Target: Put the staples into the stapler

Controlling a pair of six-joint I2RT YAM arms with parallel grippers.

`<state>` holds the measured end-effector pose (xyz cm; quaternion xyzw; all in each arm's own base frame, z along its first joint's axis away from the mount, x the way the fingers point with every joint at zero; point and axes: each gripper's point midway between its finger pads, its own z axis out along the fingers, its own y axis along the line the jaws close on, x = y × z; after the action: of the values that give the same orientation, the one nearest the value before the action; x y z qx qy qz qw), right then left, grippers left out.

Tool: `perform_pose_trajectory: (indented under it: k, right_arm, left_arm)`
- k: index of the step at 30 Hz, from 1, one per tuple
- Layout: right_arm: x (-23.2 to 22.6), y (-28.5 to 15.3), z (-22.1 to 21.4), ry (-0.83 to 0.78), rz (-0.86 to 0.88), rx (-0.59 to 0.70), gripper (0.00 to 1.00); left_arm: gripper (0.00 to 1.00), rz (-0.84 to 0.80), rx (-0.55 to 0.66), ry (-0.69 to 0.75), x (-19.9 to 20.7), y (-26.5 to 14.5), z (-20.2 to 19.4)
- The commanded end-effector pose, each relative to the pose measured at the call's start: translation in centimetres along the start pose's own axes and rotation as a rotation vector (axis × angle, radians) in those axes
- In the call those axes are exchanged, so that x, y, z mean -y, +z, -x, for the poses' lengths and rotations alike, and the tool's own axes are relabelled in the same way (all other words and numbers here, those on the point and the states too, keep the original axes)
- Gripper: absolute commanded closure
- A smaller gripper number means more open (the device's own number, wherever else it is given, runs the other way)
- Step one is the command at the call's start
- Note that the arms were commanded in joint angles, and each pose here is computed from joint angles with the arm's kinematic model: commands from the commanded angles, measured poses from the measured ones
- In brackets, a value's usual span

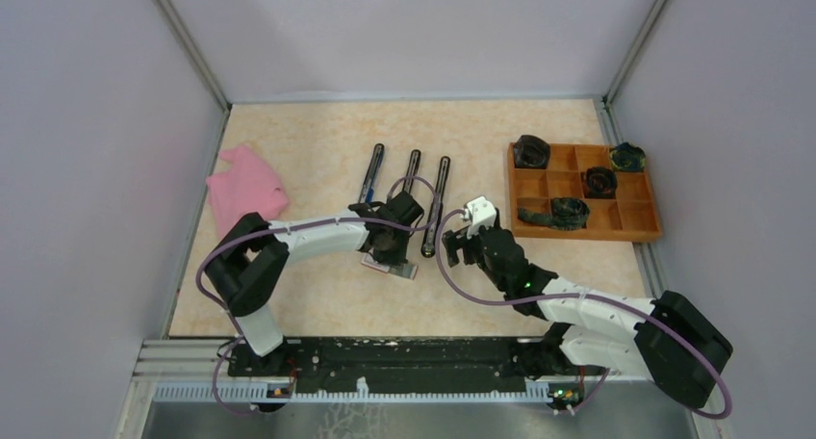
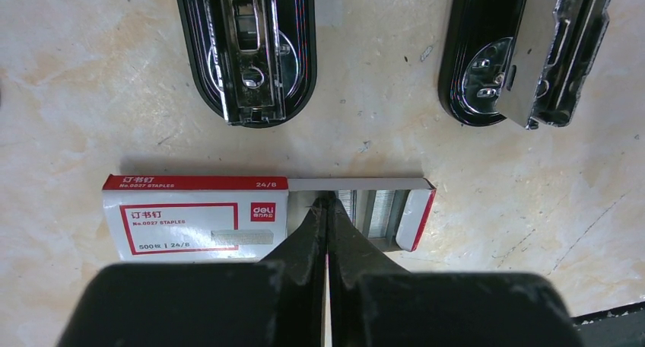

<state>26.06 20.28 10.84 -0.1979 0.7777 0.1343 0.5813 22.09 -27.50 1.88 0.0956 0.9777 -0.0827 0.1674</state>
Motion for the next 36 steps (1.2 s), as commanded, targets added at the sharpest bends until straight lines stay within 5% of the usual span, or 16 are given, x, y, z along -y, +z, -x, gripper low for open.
perform_pose_trajectory:
  k: [1,12,25,36]
  right_arm:
    - [-1.1,0.0,2.7,0.032,0.042,0.081,0.19]
    - [-2.8,-1.5,5.5,0.042,0.161,0.147,0.17]
    - [-6.2,-3.9,11.2,0.125,0.541,0.2,0.15]
    - [-8.8,-4.0,13.3,0.01,0.773,0.195,0.16]
  left_arm:
    - [0.99,-0.013,0.052,-0.002,0.3,-1.0,0.9]
    - [1.0,-0.121,0.262,-0.024,1.3,-4.8,4.4]
    - [1.0,-0.359,0.713,-0.078,0.7,-13.4,9.2]
    - [1.0,-0.521,0.884,0.041,1.1,-17.2,9.9]
